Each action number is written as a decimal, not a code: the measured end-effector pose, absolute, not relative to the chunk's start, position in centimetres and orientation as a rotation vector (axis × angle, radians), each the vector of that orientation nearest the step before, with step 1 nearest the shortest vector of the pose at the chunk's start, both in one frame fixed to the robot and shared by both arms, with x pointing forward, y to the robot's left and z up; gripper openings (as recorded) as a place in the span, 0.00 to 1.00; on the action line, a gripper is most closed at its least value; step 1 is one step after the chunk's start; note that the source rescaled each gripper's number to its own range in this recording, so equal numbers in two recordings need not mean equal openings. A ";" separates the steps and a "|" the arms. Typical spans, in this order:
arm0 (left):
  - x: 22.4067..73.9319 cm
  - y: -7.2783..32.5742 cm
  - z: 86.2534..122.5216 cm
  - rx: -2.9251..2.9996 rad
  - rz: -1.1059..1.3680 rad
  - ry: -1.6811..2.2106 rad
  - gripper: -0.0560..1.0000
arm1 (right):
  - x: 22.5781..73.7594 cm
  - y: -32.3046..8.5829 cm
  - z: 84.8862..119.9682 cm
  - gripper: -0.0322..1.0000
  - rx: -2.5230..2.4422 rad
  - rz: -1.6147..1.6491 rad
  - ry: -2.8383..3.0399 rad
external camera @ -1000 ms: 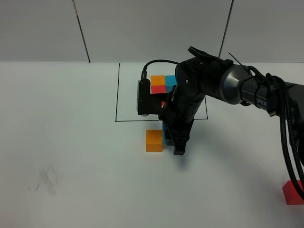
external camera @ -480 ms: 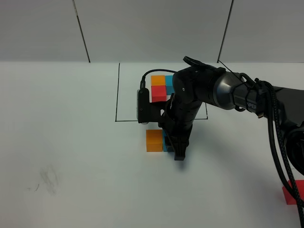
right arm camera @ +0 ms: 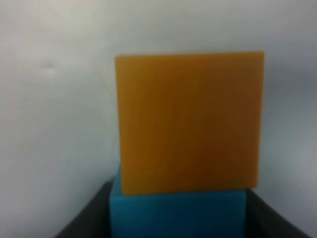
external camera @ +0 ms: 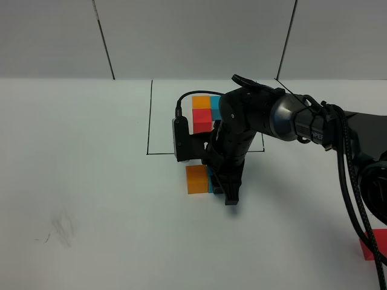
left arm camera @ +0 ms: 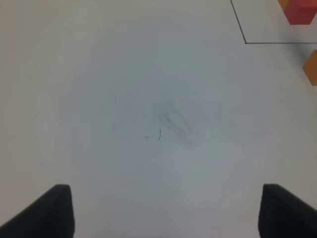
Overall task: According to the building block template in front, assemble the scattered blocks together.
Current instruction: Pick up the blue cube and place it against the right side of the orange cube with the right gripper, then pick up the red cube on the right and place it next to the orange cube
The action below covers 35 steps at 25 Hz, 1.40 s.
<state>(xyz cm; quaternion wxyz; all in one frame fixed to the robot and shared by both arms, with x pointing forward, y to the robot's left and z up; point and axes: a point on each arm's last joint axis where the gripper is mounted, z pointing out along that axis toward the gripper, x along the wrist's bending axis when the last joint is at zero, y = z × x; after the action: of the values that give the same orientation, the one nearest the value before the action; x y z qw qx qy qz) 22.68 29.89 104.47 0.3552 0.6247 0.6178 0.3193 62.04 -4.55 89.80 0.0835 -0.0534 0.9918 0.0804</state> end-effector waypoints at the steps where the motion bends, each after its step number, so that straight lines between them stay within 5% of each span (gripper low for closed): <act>1: 22.7 29.9 104.5 1.614 0.825 1.596 0.67 | 62.0 -4.6 89.8 0.26 -0.159 0.240 2.960; 12: 22.7 29.9 104.5 1.614 0.825 1.596 0.67 | 62.1 -4.5 89.8 0.26 -0.164 0.237 2.965; 14: 22.7 29.9 104.5 1.614 0.825 1.596 0.67 | 62.0 -4.6 89.8 0.36 -0.149 0.228 2.977; 19: 22.7 29.9 104.5 1.614 0.825 1.596 0.67 | 61.9 -5.1 92.2 0.83 0.104 0.206 2.952; 22: 22.7 29.9 104.5 1.614 0.825 1.596 0.67 | 61.8 -6.4 95.9 0.95 0.456 0.229 2.865; 28: 22.7 29.9 104.5 1.614 0.825 1.596 0.67 | 59.5 -12.9 99.7 0.92 1.328 0.226 2.560; 35: 22.7 29.9 104.5 1.614 0.825 1.596 0.67 | 54.6 -21.7 100.1 0.88 1.699 0.175 2.282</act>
<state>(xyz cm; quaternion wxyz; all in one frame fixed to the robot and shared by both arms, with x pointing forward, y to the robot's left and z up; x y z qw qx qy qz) 22.68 29.89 104.47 0.3552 0.6247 0.6178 0.3193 54.57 -21.66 100.08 0.1450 0.5898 0.7921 0.0608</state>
